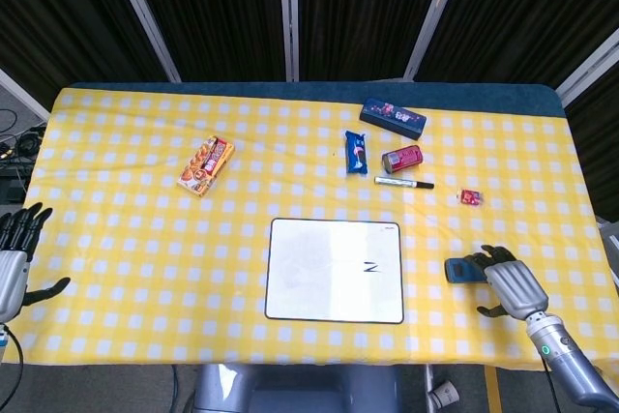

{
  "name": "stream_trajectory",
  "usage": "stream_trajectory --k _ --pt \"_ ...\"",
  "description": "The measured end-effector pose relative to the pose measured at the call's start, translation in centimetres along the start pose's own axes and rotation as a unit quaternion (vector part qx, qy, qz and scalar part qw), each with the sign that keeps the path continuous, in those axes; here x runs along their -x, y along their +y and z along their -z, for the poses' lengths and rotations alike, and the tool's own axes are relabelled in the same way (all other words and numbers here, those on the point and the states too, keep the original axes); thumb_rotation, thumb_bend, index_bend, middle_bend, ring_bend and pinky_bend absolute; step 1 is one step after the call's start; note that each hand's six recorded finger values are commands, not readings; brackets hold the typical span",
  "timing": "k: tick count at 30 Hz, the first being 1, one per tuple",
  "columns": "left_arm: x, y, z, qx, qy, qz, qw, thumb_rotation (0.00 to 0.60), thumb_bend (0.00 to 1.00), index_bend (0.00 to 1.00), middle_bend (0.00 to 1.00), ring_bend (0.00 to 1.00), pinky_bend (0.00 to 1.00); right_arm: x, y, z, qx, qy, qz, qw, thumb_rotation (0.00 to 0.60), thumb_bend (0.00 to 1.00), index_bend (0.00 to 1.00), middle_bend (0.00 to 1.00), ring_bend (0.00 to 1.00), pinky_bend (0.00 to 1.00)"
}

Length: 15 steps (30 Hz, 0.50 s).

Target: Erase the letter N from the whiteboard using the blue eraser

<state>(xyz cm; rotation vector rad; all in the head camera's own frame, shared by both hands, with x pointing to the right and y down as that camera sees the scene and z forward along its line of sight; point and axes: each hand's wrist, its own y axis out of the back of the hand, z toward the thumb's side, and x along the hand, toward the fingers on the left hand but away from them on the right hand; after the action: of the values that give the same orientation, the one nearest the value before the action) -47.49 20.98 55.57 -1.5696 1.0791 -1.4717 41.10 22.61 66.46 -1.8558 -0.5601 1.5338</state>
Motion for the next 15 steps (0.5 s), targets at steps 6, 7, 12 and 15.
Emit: stream_trajectory --k 6,7,12,15 --pt "0.2 0.2 0.4 0.001 0.004 -0.002 1.0 0.6 0.0 0.0 0.0 0.0 0.0 1.2 0.4 -0.3 -0.003 0.003 0.016 0.9999 0.6 0.0 0.25 0.27 0.16 0.23" --pt "0.3 0.2 0.4 0.001 0.004 -0.002 1.0 0.6 0.0 0.0 0.0 0.0 0.0 1.4 0.5 -0.3 -0.002 0.002 0.018 0.9998 0.6 0.0 0.26 0.27 0.16 0.23" --pt "0.3 0.2 0.4 0.0 0.004 -0.002 1.0 0.6 0.0 0.0 0.0 0.0 0.0 2.2 0.3 -0.2 -0.003 -0.005 0.014 0.9999 0.6 0.0 0.28 0.3 0.19 0.27" --pt "0.3 0.2 0.3 0.0 0.003 -0.002 1.0 0.6 0.0 0.0 0.0 0.0 0.0 2.4 0.1 -0.1 -0.005 -0.008 0.008 0.9999 0.6 0.0 0.31 0.34 0.23 0.28"
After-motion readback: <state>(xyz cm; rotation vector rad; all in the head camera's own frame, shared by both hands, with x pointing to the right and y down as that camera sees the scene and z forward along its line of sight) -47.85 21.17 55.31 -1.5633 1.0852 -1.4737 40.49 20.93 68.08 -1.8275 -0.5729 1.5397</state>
